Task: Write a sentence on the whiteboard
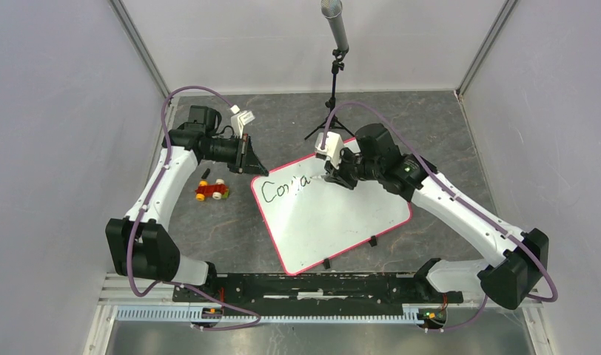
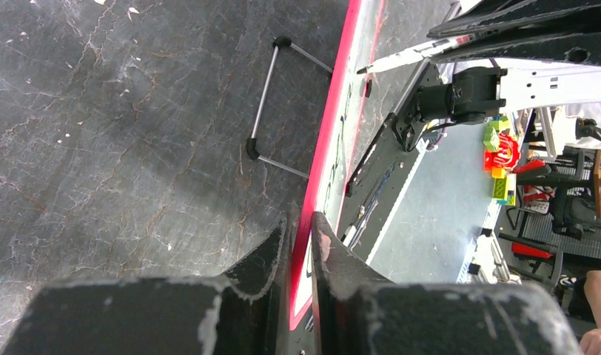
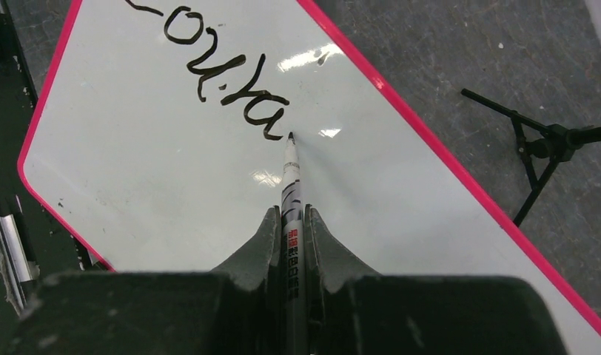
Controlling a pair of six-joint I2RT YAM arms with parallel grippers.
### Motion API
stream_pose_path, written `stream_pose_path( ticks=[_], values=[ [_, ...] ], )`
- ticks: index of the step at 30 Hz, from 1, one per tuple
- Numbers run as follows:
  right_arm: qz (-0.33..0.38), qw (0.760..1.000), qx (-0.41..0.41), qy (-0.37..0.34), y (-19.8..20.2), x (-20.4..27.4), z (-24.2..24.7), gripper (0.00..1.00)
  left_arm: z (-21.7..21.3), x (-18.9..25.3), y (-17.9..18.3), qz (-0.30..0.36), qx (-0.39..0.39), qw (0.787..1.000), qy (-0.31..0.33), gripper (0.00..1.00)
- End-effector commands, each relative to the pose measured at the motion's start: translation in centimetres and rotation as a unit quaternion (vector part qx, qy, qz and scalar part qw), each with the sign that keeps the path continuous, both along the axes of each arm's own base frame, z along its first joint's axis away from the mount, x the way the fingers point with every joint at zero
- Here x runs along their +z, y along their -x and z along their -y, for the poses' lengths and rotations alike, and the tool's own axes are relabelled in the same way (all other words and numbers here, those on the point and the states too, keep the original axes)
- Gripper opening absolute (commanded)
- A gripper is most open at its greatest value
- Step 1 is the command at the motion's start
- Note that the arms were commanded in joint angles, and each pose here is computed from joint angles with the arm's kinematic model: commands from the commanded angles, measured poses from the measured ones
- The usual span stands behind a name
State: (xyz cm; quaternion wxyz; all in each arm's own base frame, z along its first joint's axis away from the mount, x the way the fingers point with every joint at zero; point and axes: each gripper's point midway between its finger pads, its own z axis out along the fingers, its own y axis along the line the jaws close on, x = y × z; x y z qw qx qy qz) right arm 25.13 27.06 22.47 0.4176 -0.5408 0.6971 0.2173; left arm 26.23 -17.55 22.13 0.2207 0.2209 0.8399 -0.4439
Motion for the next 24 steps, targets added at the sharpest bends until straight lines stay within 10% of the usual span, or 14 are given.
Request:
stream_pose_path(
  ticks=[1, 24],
  values=[
    [0.046, 0.999, -0.014, -0.023, -1.1, 3.8, 0.1, 0.00, 0.6, 0.6, 0.3, 0.013, -0.017, 1.000, 0.001, 0.02],
    [0.032, 0.999, -0.012, -0.016, -1.9, 2.1, -0.6, 0.00, 0.6, 0.4, 0.2, 0.011, -0.018, 1.000, 0.000, 0.02]
  ],
)
